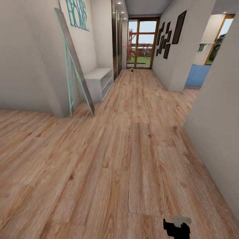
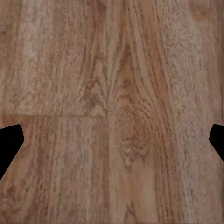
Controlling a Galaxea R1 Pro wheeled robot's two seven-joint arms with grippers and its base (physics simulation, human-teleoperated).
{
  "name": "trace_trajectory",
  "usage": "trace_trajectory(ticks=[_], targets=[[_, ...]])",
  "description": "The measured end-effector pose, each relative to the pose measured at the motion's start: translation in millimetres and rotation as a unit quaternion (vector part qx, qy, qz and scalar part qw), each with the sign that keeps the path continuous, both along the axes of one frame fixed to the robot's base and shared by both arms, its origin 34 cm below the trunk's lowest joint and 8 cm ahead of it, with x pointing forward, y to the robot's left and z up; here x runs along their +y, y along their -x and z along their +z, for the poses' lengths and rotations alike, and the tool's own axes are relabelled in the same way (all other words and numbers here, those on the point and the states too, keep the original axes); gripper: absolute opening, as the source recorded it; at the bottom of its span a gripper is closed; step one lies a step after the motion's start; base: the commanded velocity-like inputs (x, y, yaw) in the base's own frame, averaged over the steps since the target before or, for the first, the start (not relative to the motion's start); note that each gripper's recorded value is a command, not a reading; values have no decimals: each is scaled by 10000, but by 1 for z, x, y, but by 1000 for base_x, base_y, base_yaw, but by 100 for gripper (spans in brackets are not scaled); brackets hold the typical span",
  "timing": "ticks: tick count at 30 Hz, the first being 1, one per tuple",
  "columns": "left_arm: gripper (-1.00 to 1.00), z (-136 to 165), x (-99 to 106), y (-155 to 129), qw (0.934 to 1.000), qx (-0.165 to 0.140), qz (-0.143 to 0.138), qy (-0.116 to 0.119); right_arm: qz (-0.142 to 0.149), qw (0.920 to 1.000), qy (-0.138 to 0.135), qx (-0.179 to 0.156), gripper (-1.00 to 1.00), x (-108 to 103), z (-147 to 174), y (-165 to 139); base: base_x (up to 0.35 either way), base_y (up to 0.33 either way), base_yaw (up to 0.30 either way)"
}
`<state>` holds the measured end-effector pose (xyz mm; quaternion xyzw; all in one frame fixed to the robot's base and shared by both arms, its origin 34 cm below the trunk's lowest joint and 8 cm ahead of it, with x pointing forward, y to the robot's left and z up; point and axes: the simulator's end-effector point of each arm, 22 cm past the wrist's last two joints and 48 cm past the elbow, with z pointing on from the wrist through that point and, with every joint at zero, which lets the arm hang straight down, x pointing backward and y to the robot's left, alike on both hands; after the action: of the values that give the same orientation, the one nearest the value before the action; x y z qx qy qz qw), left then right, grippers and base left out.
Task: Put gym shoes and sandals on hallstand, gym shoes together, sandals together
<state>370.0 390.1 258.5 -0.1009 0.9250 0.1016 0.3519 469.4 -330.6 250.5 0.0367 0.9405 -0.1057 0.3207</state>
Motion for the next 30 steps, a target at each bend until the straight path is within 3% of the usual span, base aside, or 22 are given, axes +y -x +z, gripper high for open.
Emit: trace_trajectory(ticks=[13, 30], targets=[[100, 2, 0, -3, 10000, -43, 0, 0, 26, 10000, -35, -9, 100, 6, 1, 2, 338, 0, -236], [100, 3, 0, -3, 10000, -47, 0, -1, 73, 10000, -32, -8, 100, 6, 1, 2, 339, 0, -10]])
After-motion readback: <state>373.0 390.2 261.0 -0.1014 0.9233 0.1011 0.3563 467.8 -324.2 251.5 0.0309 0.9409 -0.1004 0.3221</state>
